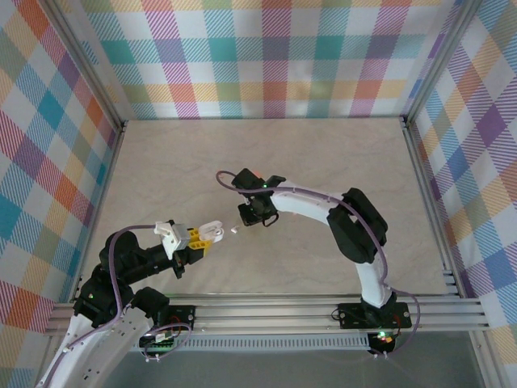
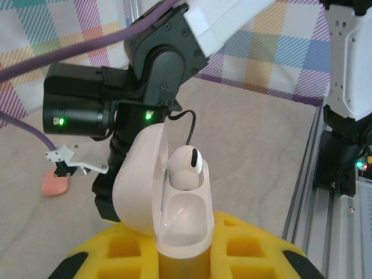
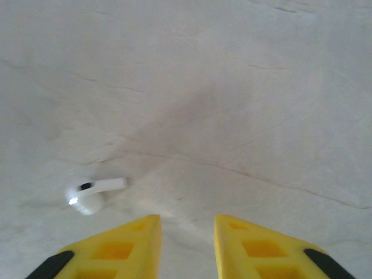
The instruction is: Insert wireless bluetooth earbuds into charging case
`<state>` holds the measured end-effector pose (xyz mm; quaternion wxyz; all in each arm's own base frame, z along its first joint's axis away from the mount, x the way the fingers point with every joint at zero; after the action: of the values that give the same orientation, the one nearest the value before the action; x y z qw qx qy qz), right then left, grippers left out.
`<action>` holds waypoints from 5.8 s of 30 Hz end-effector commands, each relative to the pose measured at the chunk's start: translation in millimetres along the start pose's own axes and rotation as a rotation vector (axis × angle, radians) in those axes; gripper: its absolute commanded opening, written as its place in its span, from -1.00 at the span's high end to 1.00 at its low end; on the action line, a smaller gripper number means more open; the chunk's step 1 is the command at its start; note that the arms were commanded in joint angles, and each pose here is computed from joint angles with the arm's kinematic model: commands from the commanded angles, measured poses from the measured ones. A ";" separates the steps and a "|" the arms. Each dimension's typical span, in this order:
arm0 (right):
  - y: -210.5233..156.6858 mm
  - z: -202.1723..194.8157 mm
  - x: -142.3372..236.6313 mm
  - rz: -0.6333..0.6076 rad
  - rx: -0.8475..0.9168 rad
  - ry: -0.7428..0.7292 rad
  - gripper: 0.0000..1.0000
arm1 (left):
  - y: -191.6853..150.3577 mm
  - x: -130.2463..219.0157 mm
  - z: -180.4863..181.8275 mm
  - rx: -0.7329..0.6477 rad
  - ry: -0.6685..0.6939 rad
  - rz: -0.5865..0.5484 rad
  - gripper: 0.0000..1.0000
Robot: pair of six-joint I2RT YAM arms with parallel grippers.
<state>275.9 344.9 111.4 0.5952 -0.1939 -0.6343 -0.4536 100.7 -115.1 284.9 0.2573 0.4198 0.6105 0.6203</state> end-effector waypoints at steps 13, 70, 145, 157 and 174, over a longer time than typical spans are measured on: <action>-10.4 56.6 -20.6 0.018 0.146 0.021 0.55 | 11.1 16.1 -6.5 -0.048 0.023 -0.033 1.00; 2.0 51.8 -28.9 0.003 0.245 -0.060 0.95 | 9.4 15.6 -5.7 -0.060 0.027 -0.018 1.00; -6.2 65.3 239.4 -0.206 0.107 0.730 1.00 | 38.3 -81.9 23.3 -0.131 -0.181 -0.130 1.00; -2.6 70.4 232.9 -0.195 0.031 0.774 1.00 | 36.6 -82.8 25.6 -0.131 -0.162 -0.128 1.00; -9.9 54.2 227.7 -0.220 -0.070 0.645 1.00 | 36.9 -77.0 23.8 -0.132 -0.147 -0.145 1.00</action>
<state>184.8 325.2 328.4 0.7281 0.0300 -0.3946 -0.5597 173.6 -170.7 282.0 0.3359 0.4251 0.5799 0.6085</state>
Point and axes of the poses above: each hand's point on the last joint's axis, 136 mm out from that joint toward the fingers, its own x axis back along the fingers, its own z axis along the line the jaws close on, y = z × x, the point moved 6 cm from there along x, back along the fingers, and after that the axes turned 7 degrees about x, right-handed, at the moved point
